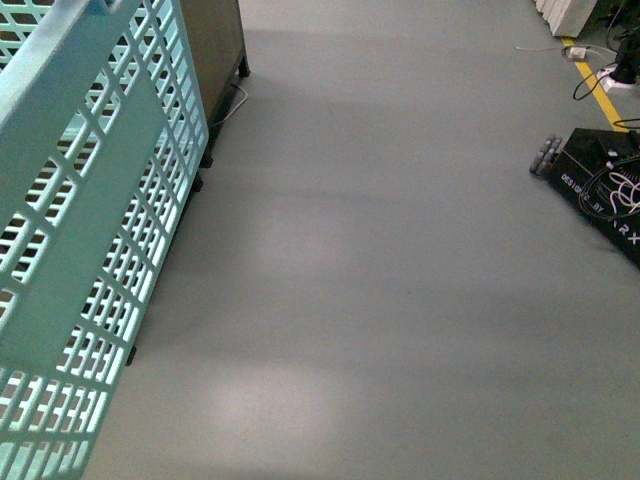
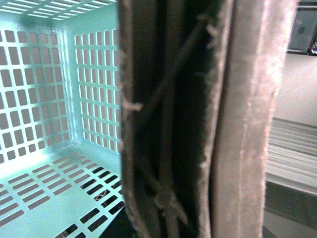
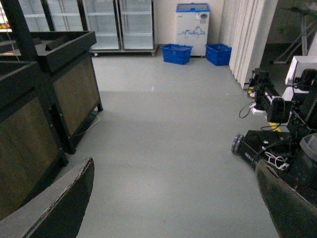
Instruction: Pick mango and avocado into basket
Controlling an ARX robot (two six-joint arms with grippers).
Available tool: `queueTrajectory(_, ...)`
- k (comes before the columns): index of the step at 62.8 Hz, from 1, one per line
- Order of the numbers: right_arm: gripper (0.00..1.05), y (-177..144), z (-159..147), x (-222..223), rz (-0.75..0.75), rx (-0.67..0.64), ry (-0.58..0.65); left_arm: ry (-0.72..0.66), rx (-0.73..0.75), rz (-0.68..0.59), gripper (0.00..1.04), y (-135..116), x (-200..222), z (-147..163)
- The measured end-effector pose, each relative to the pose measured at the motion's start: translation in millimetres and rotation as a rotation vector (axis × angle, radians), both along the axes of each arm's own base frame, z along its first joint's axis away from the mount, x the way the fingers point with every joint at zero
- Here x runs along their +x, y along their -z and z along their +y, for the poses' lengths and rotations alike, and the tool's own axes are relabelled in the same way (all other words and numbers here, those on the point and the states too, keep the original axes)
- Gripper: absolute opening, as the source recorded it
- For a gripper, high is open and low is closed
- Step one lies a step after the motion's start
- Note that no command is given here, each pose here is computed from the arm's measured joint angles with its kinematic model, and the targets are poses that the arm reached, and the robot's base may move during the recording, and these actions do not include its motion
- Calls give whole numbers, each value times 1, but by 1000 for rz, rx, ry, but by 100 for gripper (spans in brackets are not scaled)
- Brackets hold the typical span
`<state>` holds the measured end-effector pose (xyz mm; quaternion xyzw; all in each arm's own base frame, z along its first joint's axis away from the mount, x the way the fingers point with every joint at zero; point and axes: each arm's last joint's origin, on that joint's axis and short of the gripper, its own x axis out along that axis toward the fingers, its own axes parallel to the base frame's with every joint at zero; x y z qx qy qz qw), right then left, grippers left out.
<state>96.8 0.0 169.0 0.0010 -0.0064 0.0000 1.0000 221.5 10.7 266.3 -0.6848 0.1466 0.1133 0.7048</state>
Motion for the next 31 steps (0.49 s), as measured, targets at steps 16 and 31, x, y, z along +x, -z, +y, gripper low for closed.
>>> queueTrajectory(16,96,0,0,0,0,0,0,0,0,0,14,0,0,0)
queueTrajectory(31,96,0,0,0,0,1,4,1,-1,-2,14,0,0,0)
